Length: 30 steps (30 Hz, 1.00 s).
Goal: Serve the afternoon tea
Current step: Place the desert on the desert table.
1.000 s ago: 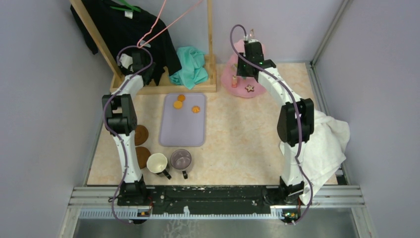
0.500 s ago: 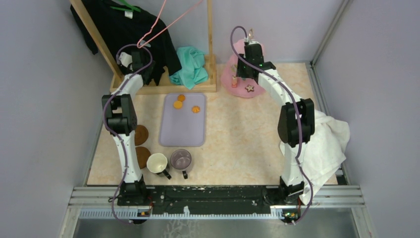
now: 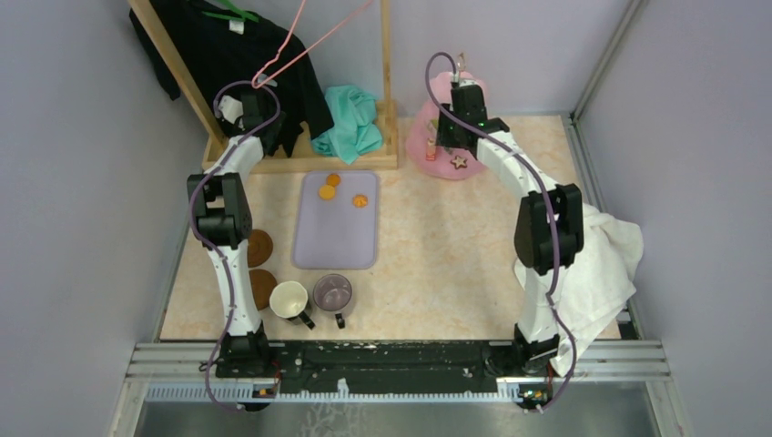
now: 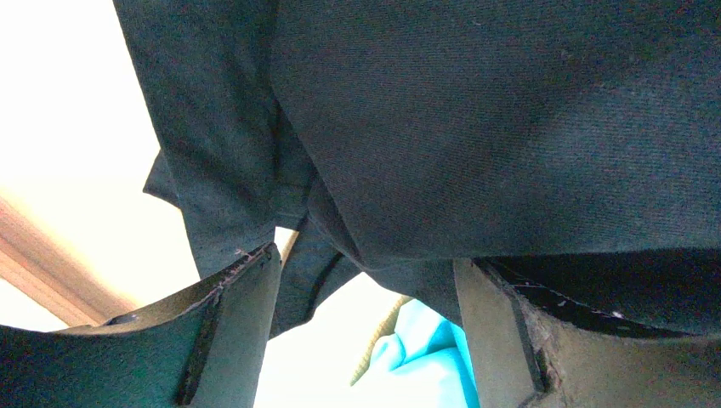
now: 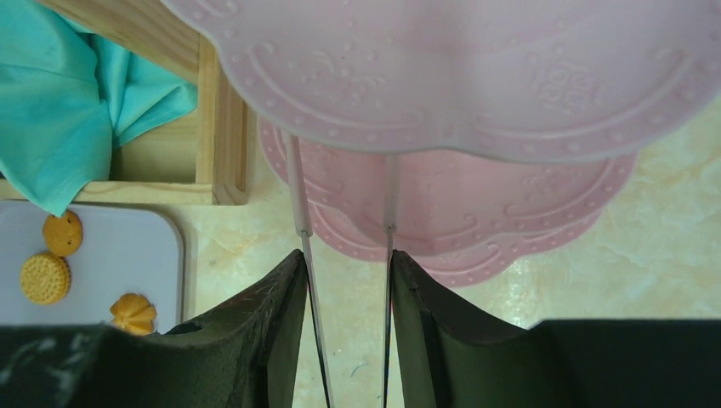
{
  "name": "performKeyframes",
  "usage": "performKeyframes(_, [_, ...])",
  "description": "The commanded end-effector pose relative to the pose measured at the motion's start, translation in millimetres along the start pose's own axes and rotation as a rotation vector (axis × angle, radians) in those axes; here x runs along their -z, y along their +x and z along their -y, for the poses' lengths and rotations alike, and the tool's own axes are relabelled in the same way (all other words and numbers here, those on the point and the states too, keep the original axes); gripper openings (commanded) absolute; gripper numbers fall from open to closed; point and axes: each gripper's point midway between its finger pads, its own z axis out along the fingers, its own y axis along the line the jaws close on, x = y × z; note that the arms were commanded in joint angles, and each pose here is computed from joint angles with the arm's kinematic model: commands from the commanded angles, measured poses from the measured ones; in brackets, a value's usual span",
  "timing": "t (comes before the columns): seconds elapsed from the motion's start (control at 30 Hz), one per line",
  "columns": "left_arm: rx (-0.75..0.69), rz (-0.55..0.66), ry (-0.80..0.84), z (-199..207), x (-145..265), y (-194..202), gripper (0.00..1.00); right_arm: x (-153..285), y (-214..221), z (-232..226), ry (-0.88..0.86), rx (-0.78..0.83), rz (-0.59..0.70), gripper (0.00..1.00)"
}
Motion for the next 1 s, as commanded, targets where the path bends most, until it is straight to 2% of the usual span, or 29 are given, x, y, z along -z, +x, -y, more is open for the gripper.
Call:
performKeyframes(0.0, [0.008,0.03,0.043,17.0,7.3,-17.1,0.8,40.8,-52.0,-14.5,-0.055,-0.021,0.16,0.4])
performKeyframes(0.97, [0.014,0.04,0.051,15.4,20.6,-22.6,0.8,73.8,-33.1,-27.9,-0.07,0.011,0.174,0.37])
